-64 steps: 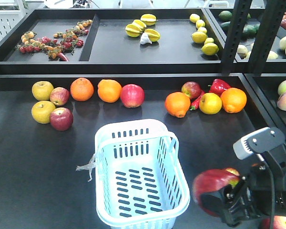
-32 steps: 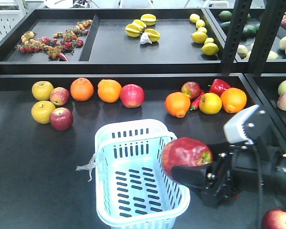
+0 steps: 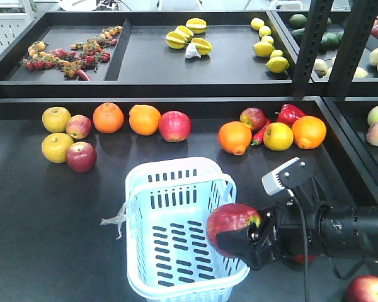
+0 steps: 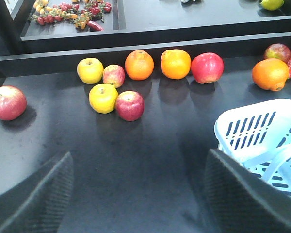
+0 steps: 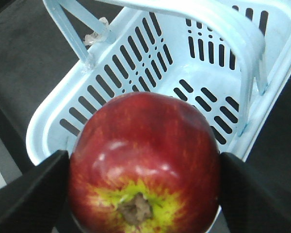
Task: Pick three apples into basket with both arms
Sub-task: 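Lift the red apple and carry it over the basket with the right gripper, then open the right gripper to drop the apple into the basket, then move the right gripper back and grasp the second red apple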
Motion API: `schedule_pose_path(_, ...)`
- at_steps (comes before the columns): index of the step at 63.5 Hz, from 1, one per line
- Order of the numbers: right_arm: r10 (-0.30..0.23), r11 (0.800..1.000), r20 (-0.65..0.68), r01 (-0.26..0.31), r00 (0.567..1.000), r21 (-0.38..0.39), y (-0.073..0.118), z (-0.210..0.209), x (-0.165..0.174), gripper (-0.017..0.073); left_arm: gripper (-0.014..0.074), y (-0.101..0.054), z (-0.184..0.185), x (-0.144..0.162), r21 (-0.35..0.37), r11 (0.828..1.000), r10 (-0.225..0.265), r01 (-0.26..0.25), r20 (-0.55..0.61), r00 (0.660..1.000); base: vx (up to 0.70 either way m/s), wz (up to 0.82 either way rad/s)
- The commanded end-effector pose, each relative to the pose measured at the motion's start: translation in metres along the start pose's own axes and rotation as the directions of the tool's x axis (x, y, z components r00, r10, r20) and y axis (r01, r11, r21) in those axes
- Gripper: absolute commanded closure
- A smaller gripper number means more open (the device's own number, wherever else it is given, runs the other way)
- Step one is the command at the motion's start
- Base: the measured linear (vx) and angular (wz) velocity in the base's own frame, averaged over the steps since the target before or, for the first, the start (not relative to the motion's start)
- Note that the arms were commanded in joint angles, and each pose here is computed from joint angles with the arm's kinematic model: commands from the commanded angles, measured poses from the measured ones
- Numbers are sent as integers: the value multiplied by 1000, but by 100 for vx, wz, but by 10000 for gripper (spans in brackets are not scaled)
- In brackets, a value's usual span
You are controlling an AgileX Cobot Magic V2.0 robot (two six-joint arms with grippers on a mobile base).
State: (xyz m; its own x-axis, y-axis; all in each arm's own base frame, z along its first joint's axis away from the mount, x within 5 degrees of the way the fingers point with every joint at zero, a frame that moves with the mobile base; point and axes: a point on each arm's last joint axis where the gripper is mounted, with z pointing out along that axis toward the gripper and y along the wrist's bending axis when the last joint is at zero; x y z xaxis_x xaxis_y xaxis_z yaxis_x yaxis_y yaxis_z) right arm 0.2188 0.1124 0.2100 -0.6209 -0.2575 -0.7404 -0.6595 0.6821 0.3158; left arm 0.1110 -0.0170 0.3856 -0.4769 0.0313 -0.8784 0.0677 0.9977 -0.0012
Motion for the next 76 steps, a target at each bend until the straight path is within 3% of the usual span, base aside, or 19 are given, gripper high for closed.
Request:
schedule_pose_path(1, -1, 999, 74, 3, 997, -37, 4, -3, -14, 24, 50, 0, -7, -13, 14, 1000, -4, 3, 89, 996, 0, 0)
schedule_pose_path(14, 26, 999, 72, -23, 997, -40, 2, 1, -13, -75, 50, 0, -7, -13, 14, 1000, -4, 3, 89, 996, 0, 0)
schedule_pose_path(36, 25, 999, 72, -23, 997, -30, 1, 1, -13, -67, 50, 0, -7, -13, 14, 1000, -4, 3, 89, 996, 0, 0)
schedule_pose_path(42, 5, 1000, 76, -5, 997, 1, 0, -2, -14, -60, 50, 0, -7, -13, 14, 1000, -4, 3, 89, 996, 0, 0)
schedule_pose_path(51, -43, 993, 114, 30, 993, 112, -2, -16, -20, -52, 50, 0, -7, -13, 14, 1000, -4, 3, 89, 996, 0, 0)
schedule_pose_path(57, -95, 977, 156, 62, 983, 202, 0, -31, -26, -47, 50, 0, -7, -13, 14, 1000, -4, 3, 89, 996, 0, 0)
schedule_pose_path(64, -148, 937, 175, 81, 973, 341, -5, -45, -30, -43, 50, 0, -7, -13, 14, 1000, -4, 3, 89, 996, 0, 0)
schedule_pose_path(71, -150, 900, 177, 61, 973, 432, -13, -50, -31, -42, 50, 0, -7, -13, 14, 1000, -4, 3, 89, 996, 0, 0)
schedule_pose_path(76, -130, 887, 166, 40, 978, 461, -19, -47, -29, -40, 50, 0, -7, -13, 14, 1000, -4, 3, 89, 996, 0, 0)
